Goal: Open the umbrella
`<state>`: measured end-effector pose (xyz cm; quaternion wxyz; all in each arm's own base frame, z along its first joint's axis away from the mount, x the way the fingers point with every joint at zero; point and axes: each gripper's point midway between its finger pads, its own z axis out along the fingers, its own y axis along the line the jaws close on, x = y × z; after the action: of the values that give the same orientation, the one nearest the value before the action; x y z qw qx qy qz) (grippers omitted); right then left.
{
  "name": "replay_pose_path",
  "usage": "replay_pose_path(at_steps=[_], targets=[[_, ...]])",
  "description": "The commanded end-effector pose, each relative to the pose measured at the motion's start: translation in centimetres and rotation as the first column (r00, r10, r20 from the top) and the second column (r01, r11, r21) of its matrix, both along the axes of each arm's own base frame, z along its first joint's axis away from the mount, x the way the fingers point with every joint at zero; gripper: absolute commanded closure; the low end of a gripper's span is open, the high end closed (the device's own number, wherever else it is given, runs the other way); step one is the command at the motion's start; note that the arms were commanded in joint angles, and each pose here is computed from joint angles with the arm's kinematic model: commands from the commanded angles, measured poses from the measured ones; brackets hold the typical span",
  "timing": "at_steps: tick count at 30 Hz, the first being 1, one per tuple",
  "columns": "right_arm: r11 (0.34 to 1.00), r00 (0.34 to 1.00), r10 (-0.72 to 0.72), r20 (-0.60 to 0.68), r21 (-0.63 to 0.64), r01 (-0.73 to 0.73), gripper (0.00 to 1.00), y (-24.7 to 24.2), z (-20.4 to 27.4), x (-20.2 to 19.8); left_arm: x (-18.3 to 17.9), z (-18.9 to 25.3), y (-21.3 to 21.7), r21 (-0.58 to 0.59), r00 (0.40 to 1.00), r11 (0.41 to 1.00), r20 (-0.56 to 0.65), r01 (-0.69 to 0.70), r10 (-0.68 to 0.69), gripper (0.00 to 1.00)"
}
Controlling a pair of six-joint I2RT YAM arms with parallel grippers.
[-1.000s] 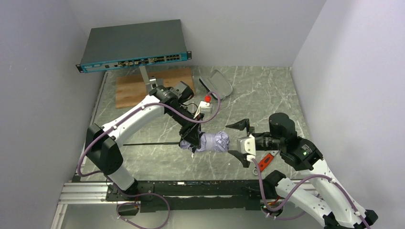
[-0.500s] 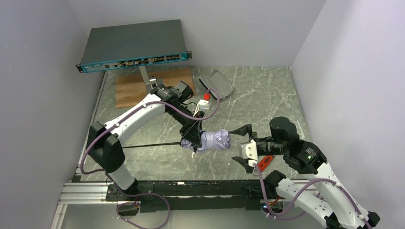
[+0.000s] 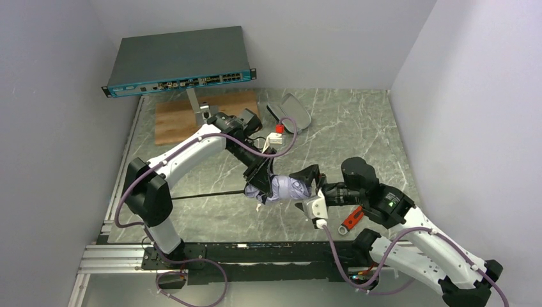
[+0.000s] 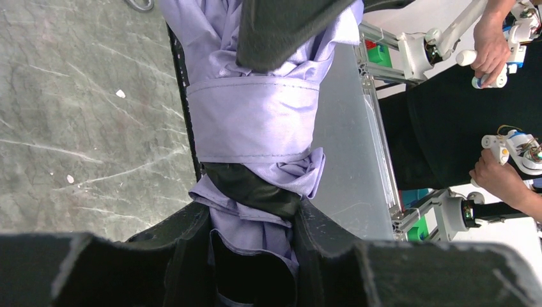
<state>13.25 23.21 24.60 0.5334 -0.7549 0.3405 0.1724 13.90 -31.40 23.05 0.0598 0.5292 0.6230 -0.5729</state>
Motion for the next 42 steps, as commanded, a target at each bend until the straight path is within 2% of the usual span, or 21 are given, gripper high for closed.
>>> replay_pose_path(at_steps=[1,2,4,6,11,14,15,17,19,23,26,29,31,33,35,37,39,42], targets=[[0.996,0.978,0.081,0.190,0.020,-0.086,0.15,1.6,0.8,0.4,-0.5,2.7,-0.8,-0.103,0.999,0.994,-0.036,0.024,-0.028,1.00],[0.995,0.973,0.094,0.212,0.008,-0.098,0.21,1.7,0.6,0.3,-0.6,2.7,-0.8,-0.102,0.999,0.995,-0.035,0.023,-0.027,1.00],[0.993,0.959,0.118,0.257,-0.033,-0.114,0.42,1.6,0.0,0.5,-0.5,2.7,-0.8,-0.101,0.999,0.995,-0.033,0.024,-0.027,1.00],[0.992,0.955,0.115,0.273,-0.073,-0.099,0.46,1.2,-0.9,1.0,-0.4,2.7,-0.8,-0.098,0.999,0.995,-0.029,0.028,-0.031,1.00],[0.991,0.957,0.097,0.273,-0.119,-0.066,0.45,0.4,-1.6,1.3,-0.5,2.4,-0.6,-0.086,0.999,0.996,-0.012,0.030,-0.031,1.00],[0.989,0.959,0.084,0.271,-0.137,-0.047,0.62,0.0,-2.0,1.5,-0.4,2.3,-0.6,-0.086,0.999,0.996,-0.014,0.029,-0.030,1.00],[0.990,0.962,0.070,0.265,-0.134,-0.035,0.71,0.0,-2.0,1.6,-0.3,2.3,-0.7,-0.089,0.999,0.996,-0.007,0.031,-0.031,0.95],[0.996,0.977,0.021,0.211,-0.094,-0.002,1.00,0.4,-1.6,1.9,0.1,2.3,-0.7,-0.086,0.999,0.996,0.033,0.027,-0.024,0.72],[0.998,0.992,-0.061,0.109,-0.028,0.065,1.00,1.0,0.0,2.4,1.2,2.2,-0.5,-0.066,0.995,0.998,0.096,-0.004,0.010,0.46],[0.981,0.974,-0.192,-0.118,-0.004,0.192,1.00,1.5,0.4,3.2,5.4,3.6,1.1,-0.089,0.950,0.985,0.266,-0.147,0.166,0.25],[0.963,0.928,-0.238,-0.288,0.056,0.264,1.00,2.2,1.5,2.9,9.7,5.8,3.4,-0.187,0.833,0.932,0.418,-0.311,0.362,0.13],[0.943,0.848,-0.275,-0.452,0.046,0.330,1.00,2.5,1.6,2.7,12.3,9.1,5.3,-0.309,0.633,0.877,0.607,-0.369,0.480,0.10],[0.930,0.779,-0.287,-0.557,0.033,0.366,1.00,2.5,1.5,2.6,11.8,12.0,6.6,-0.395,0.494,0.850,0.693,-0.349,0.525,0.09],[0.913,0.684,-0.284,-0.672,0.028,0.407,1.00,2.7,1.6,2.8,11.2,13.1,7.4,-0.442,0.379,0.836,0.749,-0.326,0.544,0.11],[0.891,0.557,-0.267,-0.786,0.019,0.453,1.00,2.7,1.9,3.4,9.9,12.7,7.7,-0.435,0.273,0.856,0.819,-0.278,0.505,0.15],[0.859,0.398,-0.239,-0.886,-0.002,0.512,1.00,2.6,2.2,4.7,7.5,11.3,6.8,-0.404,0.196,0.894,0.877,-0.195,0.439,0.18],[0.842,0.263,-0.196,-0.944,-0.025,0.539,1.00,2.6,2.3,5.6,5.3,9.9,6.1,-0.383,0.145,0.916,0.906,-0.120,0.398,0.23],[0.831,0.118,-0.113,-0.987,-0.029,0.556,1.00,2.9,2.6,6.3,2.6,7.5,4.8,-0.347,0.163,0.937,0.923,-0.040,0.349,0.29]])
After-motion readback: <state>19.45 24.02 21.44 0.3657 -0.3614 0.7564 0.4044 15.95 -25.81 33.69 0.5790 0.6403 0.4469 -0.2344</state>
